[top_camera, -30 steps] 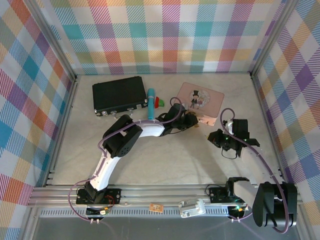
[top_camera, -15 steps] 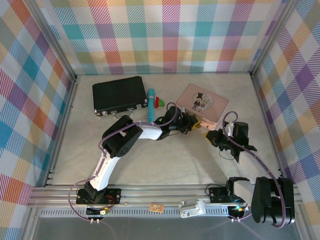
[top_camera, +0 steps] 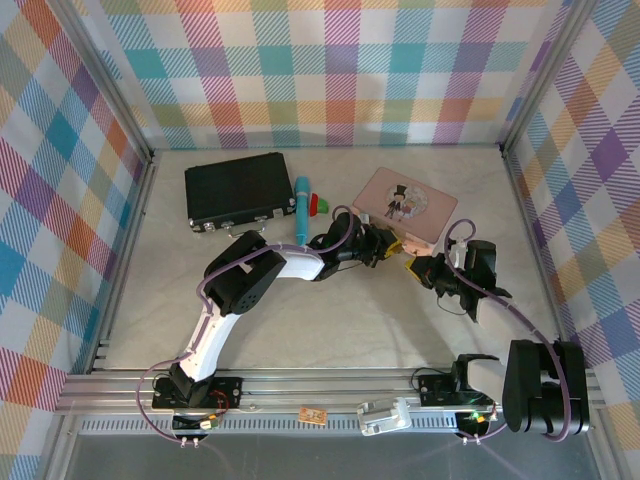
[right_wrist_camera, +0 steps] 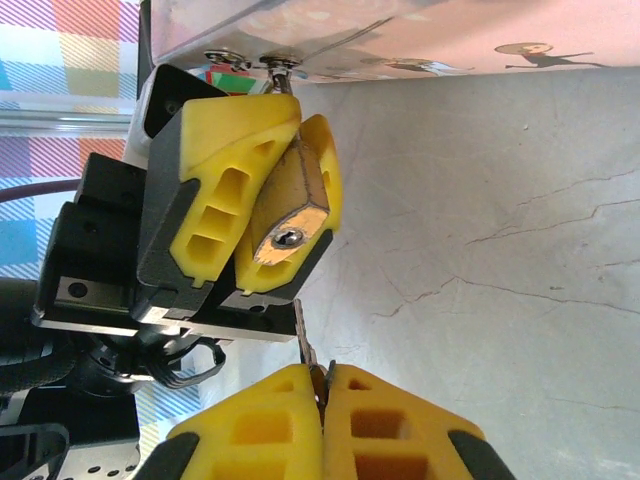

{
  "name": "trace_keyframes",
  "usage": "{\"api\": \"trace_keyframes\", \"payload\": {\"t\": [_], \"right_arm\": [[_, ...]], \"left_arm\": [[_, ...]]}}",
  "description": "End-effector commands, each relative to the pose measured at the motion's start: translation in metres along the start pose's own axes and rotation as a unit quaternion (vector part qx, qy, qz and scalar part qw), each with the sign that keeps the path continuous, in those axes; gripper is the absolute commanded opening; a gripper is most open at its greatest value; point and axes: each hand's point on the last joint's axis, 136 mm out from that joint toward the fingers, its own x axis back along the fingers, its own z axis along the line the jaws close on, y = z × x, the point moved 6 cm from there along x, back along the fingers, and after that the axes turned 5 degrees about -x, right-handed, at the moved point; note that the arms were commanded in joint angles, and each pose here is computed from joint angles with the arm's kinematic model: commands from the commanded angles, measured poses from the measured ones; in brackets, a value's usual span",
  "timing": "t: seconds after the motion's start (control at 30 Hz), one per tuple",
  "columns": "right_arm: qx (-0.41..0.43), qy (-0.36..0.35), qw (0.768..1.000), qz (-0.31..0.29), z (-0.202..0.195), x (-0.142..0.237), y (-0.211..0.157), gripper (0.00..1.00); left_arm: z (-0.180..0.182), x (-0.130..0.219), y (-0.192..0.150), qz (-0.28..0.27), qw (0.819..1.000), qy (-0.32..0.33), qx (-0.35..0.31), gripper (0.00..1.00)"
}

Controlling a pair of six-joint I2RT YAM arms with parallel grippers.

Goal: Unlock a padlock with a key

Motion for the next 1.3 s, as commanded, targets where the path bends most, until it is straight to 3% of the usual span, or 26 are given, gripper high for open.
{"api": "trace_keyframes", "payload": {"t": [0.0,0.63,1.27], "right_arm": [[0.016,0.028,0.999,-0.016,0.014,0.001,0.011,0.00],[0.020,0.043,0.999,-0.025,0.024,-0.008,0.028,0.00],[0.000,0.052,0.999,-0.015,0.019,-0.004,0.016,0.00]], "left_arm": [[-0.055,0.013,-0.011,0.005,0.996,-0.085,-0.027,0.00],[-0.062,0.012,-0.018,0.005,0.994,-0.102,-0.025,0.00],[-0.062,0.009,-0.019,0.002,0.994,-0.111,-0.022,0.00]]}}
